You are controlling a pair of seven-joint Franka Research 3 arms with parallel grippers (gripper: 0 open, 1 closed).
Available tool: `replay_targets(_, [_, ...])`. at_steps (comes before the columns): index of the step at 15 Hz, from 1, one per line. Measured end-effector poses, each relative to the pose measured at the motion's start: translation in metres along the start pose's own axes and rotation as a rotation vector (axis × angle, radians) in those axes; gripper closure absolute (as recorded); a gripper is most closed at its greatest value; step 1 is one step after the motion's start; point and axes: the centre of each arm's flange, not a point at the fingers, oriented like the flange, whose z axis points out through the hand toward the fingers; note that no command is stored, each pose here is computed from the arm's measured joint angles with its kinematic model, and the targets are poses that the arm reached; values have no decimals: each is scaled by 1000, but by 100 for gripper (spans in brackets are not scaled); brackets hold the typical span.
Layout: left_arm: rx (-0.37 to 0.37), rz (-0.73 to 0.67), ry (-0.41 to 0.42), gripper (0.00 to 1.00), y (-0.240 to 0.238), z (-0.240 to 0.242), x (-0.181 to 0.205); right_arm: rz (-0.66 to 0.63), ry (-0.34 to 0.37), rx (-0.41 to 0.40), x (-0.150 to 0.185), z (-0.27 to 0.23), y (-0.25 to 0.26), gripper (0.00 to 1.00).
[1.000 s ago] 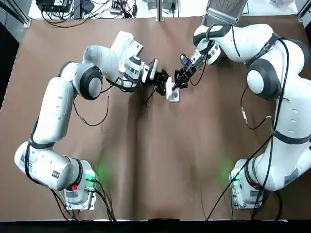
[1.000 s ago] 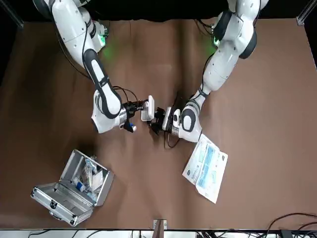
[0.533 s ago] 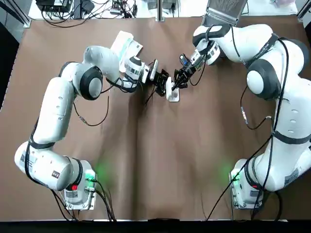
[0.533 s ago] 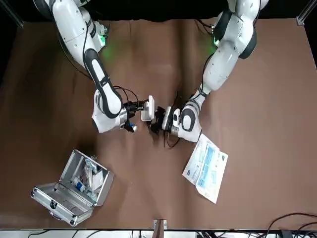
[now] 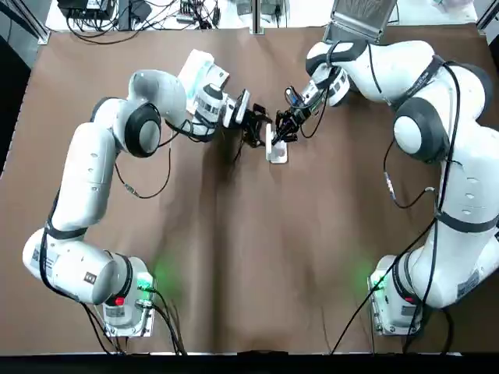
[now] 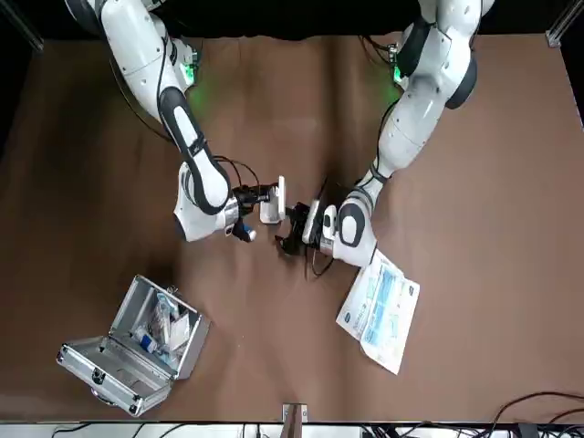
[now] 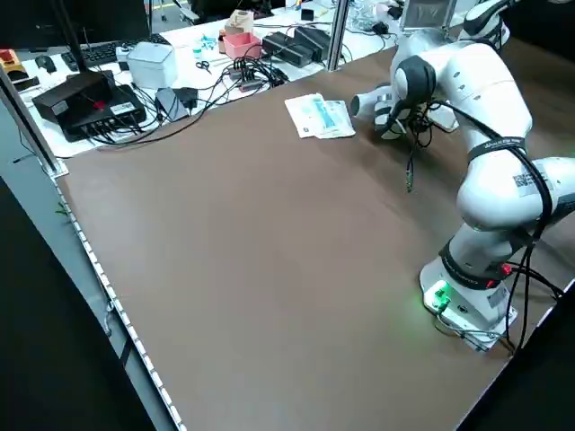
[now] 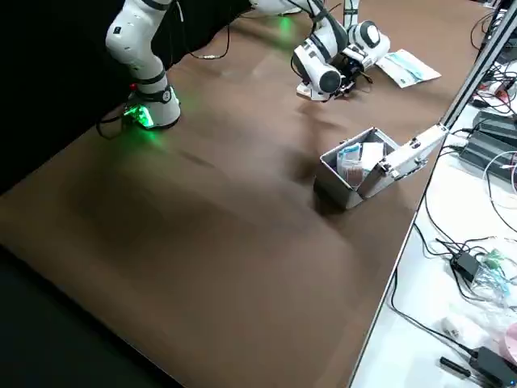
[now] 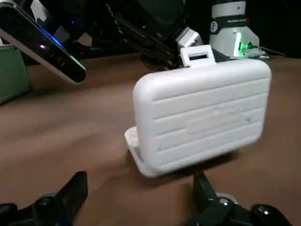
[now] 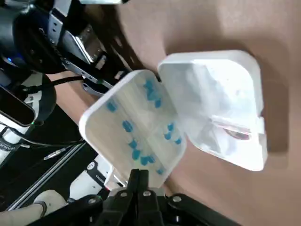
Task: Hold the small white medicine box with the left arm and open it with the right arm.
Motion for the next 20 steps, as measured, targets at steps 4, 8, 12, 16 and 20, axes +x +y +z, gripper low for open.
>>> replay_targets(4, [-14,30,-23,0,-11,-50,-6,-10,30,5,0,7,-9,99])
replay_targets(8, [-19,-29,-20,0,-23,-98,7,-23,66,-6,-1,18,-17,99])
replay_targets(12, [-13,-113,-16,0,-35,-157,31,-26,114,-35,1,33,-17,99])
replay_targets(16, [-21,-214,-27,0,-41,-258,75,-14,144,-53,6,48,-9,99])
replay_targets(20, [-8,-195,-107,0,-41,-326,117,-15,163,-75,8,61,-5,99])
